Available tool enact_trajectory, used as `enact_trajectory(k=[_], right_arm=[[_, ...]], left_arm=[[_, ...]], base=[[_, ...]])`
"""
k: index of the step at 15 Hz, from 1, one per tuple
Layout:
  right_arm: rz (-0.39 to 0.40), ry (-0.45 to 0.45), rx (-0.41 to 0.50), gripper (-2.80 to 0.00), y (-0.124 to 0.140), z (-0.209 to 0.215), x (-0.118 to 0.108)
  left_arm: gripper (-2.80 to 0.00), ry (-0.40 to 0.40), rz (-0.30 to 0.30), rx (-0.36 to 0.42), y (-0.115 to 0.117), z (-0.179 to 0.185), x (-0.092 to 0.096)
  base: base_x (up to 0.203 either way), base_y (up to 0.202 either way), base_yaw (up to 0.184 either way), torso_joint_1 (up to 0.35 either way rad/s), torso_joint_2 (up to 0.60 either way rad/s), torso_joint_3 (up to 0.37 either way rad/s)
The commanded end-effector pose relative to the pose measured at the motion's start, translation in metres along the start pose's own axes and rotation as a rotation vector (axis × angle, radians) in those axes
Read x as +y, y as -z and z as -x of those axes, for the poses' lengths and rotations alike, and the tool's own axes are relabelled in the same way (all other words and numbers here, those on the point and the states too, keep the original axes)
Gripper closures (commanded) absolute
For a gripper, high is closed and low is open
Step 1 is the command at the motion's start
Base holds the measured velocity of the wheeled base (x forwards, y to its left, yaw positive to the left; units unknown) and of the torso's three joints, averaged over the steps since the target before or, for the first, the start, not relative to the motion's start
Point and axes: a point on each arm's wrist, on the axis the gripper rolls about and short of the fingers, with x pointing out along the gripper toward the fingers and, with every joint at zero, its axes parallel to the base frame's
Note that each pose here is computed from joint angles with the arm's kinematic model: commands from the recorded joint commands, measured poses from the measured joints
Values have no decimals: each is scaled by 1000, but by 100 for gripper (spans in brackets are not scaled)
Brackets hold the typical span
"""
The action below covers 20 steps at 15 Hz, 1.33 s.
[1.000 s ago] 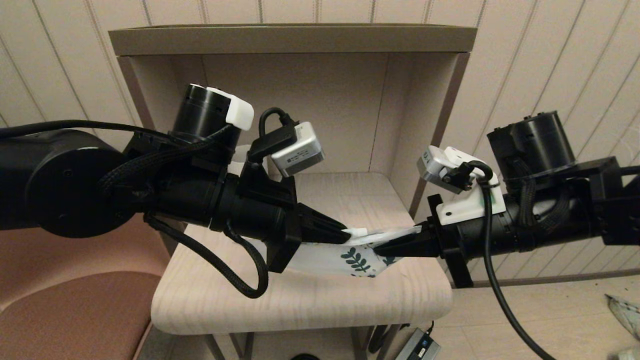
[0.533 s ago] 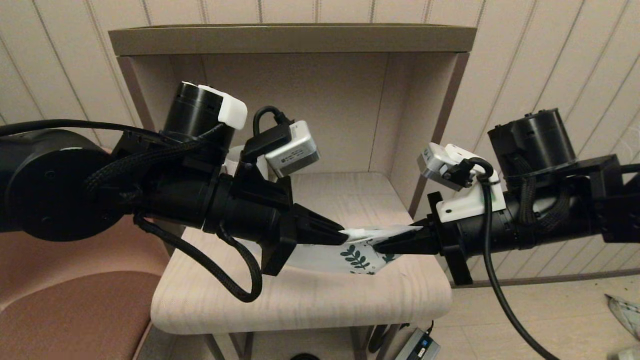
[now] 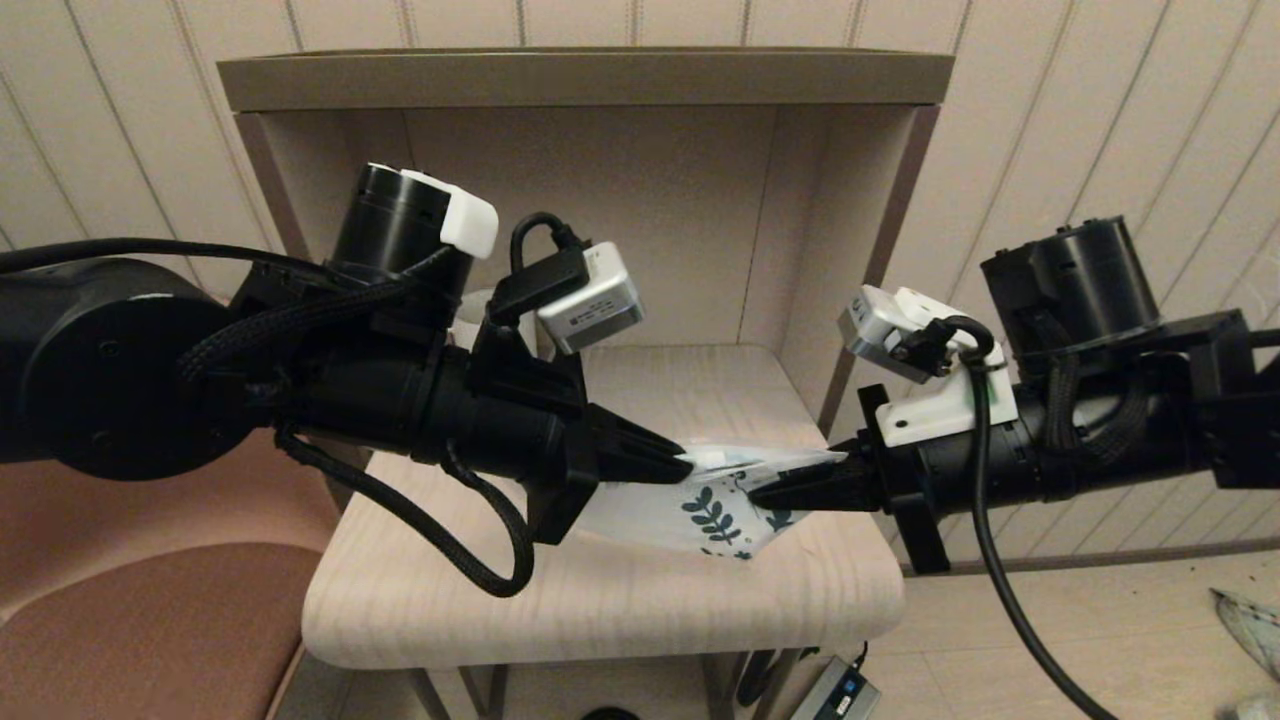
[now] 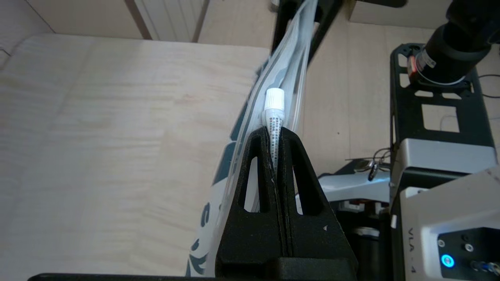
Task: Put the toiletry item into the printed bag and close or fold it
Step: Place the toothpaste in the storage bag
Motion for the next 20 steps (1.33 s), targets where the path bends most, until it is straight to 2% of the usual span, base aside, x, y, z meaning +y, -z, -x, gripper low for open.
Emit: enact_trajectory(k=[1, 7, 20], right_arm=[[8, -6, -6, 0, -1, 2, 3], [38, -33, -24, 0, -8, 4, 16], [44, -69, -21, 0, -8, 0, 26]], left_arm=[[0, 4, -4, -2, 0, -2, 1], [0, -5, -2, 3, 0, -1, 0], [0, -2, 3, 5, 0, 0, 0]], base=[[0, 0, 0, 0, 0, 0], [0, 0, 0, 0, 0, 0], [0, 0, 0, 0, 0, 0]])
